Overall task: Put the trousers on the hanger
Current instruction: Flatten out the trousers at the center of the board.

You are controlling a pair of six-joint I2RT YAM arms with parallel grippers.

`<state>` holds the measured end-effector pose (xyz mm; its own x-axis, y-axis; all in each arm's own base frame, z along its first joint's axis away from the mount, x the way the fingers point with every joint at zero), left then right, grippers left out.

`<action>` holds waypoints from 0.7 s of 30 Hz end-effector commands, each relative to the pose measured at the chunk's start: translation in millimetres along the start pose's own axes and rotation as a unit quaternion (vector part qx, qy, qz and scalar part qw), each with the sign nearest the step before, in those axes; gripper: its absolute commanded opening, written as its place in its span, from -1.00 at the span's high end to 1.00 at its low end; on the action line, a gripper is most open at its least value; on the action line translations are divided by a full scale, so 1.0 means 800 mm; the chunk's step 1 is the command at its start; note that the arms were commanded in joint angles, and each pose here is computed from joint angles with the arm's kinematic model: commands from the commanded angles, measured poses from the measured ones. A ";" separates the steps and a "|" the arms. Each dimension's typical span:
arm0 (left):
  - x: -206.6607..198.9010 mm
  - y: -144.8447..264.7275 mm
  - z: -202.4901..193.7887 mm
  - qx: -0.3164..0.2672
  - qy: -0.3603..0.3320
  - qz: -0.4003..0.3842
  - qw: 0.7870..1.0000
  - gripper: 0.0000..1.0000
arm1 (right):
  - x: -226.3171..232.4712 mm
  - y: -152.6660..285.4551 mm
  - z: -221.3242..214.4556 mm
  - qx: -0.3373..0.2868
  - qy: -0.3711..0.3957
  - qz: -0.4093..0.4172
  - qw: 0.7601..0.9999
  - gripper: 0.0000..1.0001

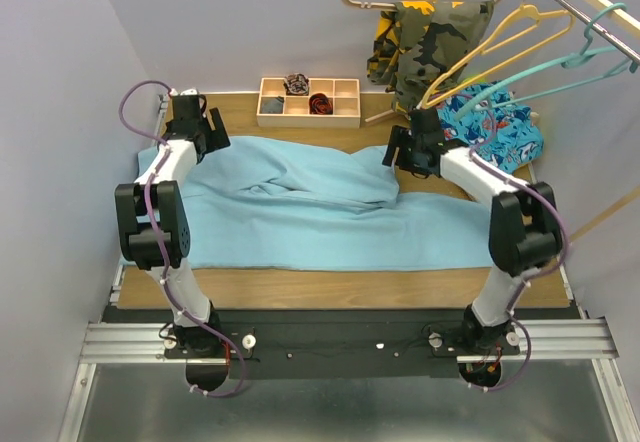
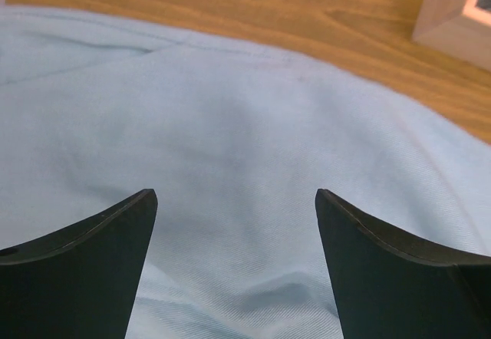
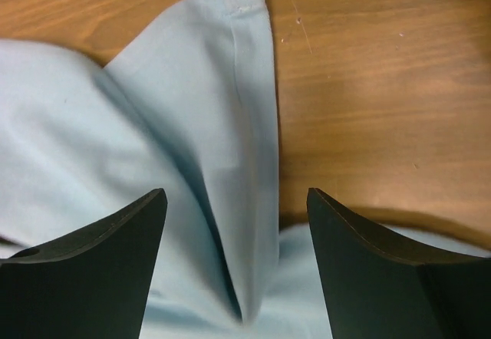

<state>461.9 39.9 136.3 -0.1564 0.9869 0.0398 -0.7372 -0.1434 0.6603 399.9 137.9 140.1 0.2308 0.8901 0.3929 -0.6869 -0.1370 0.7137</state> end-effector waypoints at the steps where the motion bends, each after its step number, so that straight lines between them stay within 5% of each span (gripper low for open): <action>1: -0.010 0.004 0.016 -0.001 0.020 -0.029 0.999 -0.86 | 0.004 -0.058 0.009 0.034 -0.039 -0.007 0.999 -0.59; 21: -0.028 -0.015 -0.013 0.022 0.041 -0.065 0.997 -0.86 | 0.003 -0.143 0.032 0.042 -0.012 -0.007 0.999 -0.51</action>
<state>468.6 26.9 127.1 -0.1389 0.9883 -0.0632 -0.7274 -0.0586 0.6837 488.4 147.4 85.7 0.2777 0.8597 0.4287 -0.6290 -0.1746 0.7576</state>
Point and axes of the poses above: each gripper's point midway between its finger pads, its own y axis back along the fingers, its own x axis along the line the jaws close on, z = x × y, the point moved 4 cm from there along y, back along the fingers, and after that the axes turned 12 degrees about -y, right-handed, at the moved point
